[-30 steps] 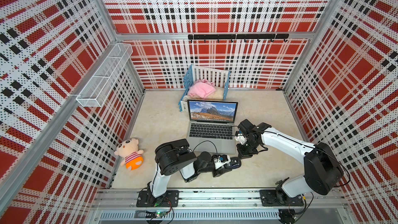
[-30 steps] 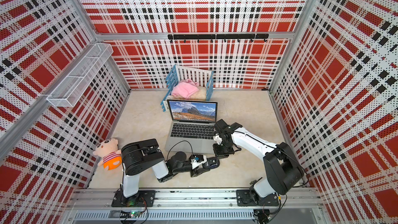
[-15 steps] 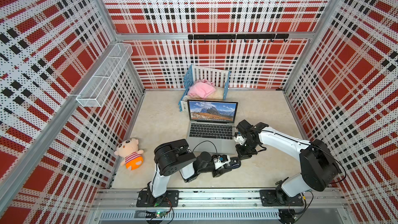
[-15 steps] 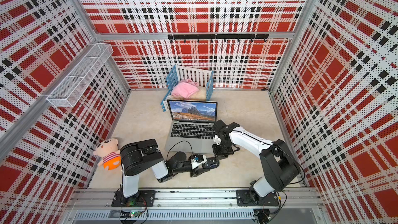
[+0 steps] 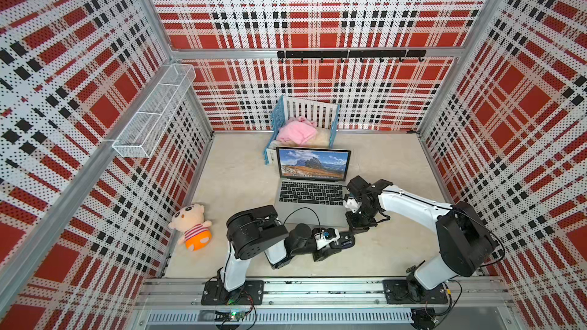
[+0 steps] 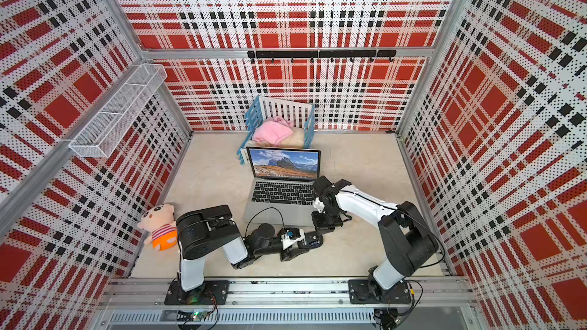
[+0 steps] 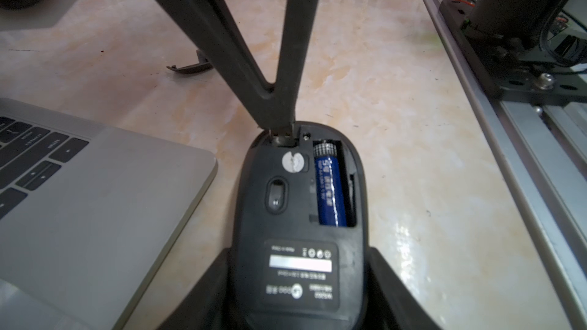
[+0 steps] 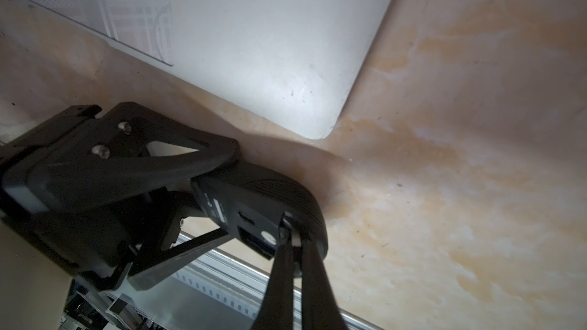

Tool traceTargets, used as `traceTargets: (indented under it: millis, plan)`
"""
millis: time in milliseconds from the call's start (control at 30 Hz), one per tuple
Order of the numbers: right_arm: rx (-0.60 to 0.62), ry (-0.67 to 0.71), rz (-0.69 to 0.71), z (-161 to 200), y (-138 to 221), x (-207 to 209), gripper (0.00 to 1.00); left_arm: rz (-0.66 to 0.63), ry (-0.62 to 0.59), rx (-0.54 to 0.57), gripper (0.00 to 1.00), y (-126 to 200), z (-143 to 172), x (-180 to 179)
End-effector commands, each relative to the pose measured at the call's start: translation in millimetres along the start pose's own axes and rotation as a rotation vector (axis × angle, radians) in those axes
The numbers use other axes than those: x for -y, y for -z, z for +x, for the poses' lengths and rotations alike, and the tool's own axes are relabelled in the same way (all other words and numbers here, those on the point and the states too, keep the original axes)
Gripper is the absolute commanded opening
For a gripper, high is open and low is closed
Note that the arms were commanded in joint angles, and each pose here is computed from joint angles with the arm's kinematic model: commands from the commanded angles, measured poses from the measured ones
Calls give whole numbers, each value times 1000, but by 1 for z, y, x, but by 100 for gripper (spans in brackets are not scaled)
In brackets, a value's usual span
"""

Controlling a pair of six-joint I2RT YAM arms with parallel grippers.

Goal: Remove the wireless mouse receiver from the laptop
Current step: Insert the USB plug into the mouse.

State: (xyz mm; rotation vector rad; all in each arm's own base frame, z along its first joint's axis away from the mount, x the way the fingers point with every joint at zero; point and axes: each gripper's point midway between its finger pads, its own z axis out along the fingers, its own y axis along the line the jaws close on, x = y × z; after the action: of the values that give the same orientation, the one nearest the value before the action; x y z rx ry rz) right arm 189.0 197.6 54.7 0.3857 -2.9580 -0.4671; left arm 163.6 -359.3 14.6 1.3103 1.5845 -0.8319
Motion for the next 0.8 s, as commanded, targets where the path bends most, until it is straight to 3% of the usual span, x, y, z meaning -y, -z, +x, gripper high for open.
traceTargets:
  millis: [0,300,767]
  plan:
    - [0,7,1,-1,-3,-2,0,1,24,-123,43,7,33,4]
    - [-46,39,103,2,-6,5,0,-42,6,-110,43,11,23,-2]
    - [-10,47,3,-7,-16,-21,0,-38,-17,-99,43,10,15,1]
